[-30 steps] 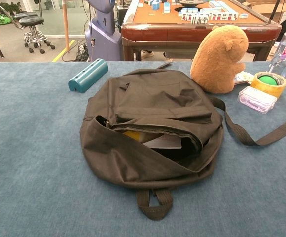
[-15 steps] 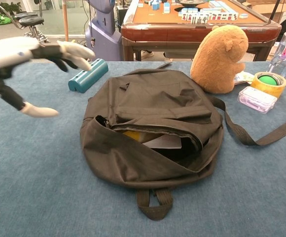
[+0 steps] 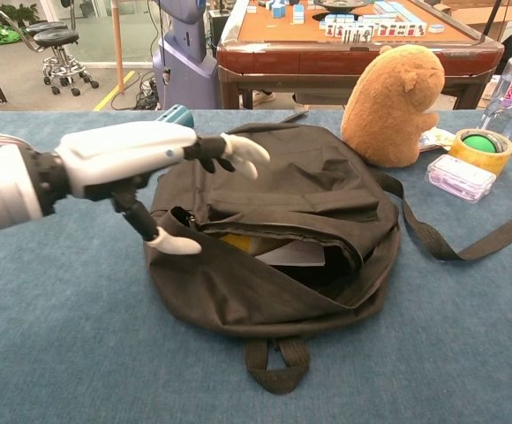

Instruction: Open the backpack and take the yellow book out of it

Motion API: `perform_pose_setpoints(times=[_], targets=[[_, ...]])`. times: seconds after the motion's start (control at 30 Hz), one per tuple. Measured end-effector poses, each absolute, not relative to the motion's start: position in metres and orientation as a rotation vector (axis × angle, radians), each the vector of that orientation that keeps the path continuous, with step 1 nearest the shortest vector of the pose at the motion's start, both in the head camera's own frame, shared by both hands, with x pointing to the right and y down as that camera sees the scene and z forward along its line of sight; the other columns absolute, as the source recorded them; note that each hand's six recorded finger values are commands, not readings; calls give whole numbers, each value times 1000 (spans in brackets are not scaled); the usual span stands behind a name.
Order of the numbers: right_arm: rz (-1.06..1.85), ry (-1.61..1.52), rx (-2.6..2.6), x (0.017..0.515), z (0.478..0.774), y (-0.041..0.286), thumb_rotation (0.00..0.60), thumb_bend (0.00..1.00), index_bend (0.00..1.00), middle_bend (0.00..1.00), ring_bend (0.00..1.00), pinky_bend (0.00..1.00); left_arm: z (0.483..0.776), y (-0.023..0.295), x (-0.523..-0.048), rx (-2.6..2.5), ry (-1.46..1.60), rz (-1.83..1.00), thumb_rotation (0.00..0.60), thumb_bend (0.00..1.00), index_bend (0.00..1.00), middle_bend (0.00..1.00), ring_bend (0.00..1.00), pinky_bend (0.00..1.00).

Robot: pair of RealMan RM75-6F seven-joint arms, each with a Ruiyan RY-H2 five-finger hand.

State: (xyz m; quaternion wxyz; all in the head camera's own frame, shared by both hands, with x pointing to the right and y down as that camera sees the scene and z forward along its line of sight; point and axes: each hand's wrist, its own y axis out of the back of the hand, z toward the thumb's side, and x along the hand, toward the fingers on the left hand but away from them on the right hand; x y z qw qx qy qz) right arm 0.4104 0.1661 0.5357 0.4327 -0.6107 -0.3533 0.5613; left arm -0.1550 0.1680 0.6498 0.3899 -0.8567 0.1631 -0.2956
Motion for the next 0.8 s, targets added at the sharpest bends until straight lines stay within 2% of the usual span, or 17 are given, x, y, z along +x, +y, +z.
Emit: perform_pose_setpoints(times=[0.23, 0.3, 0.43, 0.5, 0.63, 0.8], targets=[[1411, -892, -1515, 416, 536, 167, 600, 171, 312, 291, 240, 244, 660, 165, -126, -2182, 397, -741, 600, 237, 182, 202, 212, 192], [1411, -896, -1515, 417, 535, 167, 600, 171, 312, 291, 239, 244, 662, 162, -119, -2179, 411, -743, 600, 237, 225, 240, 252, 200], [1420, -902, -1514, 421, 536, 169, 600, 171, 311, 291, 239, 244, 667, 153, -110, -2155, 427, -760, 600, 250, 370, 333, 342, 284], [1424, -907, -1513, 423, 536, 169, 600, 170, 312, 291, 239, 244, 671, 150, -107, -2140, 423, -775, 600, 288, 411, 345, 373, 324], [1433, -919, -1510, 428, 536, 171, 600, 170, 312, 291, 239, 244, 678, 149, -105, -2110, 382, -807, 600, 352, 422, 384, 422, 355], [1429, -919, -1514, 428, 535, 172, 600, 171, 311, 291, 239, 244, 683, 145, -106, -2037, 348, -835, 600, 525, 602, 602, 578, 437]])
